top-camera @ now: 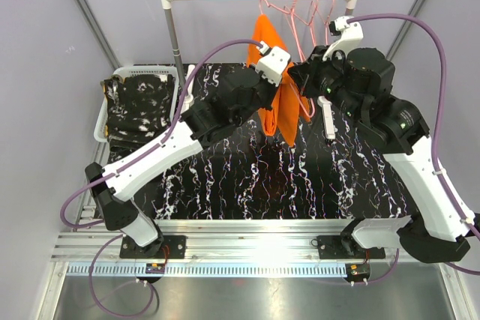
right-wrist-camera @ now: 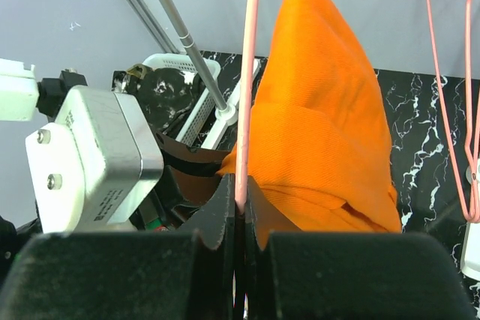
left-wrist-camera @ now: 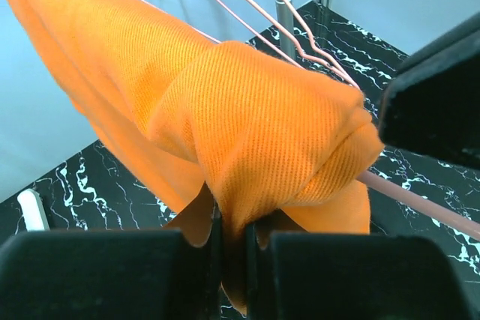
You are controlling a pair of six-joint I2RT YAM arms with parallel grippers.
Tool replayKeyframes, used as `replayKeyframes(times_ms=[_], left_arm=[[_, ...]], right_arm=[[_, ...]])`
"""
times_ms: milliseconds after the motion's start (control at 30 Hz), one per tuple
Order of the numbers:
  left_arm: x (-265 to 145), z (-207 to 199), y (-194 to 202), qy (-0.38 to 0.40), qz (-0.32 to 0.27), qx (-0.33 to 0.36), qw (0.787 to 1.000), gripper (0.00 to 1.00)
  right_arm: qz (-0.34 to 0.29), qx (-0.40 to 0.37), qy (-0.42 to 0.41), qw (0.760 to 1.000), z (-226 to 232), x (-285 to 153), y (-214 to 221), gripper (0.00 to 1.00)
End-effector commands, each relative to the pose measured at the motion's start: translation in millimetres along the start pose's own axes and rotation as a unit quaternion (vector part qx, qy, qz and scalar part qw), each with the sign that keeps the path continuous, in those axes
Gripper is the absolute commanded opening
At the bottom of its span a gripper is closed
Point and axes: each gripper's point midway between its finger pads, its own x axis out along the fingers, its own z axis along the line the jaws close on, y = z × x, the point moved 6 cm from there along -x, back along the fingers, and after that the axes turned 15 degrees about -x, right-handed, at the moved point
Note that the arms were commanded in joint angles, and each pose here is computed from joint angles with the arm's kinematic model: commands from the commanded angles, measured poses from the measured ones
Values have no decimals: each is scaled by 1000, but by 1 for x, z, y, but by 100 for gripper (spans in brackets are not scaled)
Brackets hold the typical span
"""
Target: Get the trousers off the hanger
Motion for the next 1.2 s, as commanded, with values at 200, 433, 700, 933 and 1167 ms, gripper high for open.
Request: replayKeyframes(times_ms=[200,433,700,933,1167], left_arm=[[-45,18,-73,-49,-153,-73,984,0],[-80,30,-102,-61,-213,-101,970,0],[-118,51,-125,-99,-278,-113,949,0],[-143,69,-141,-146,-311,-98,934,0],[-177,106,-160,-212,-344,-95,910,0]], right_arm=[[-88,4,43,995,-10,5,-16,0],[-16,-20,83,996,-17,38,42,0],[67,-23,82,994,-17,57,110,0],[116,-24,75,990,-18,58,154,0],[132,-17,58,989,-16,54,171,0]])
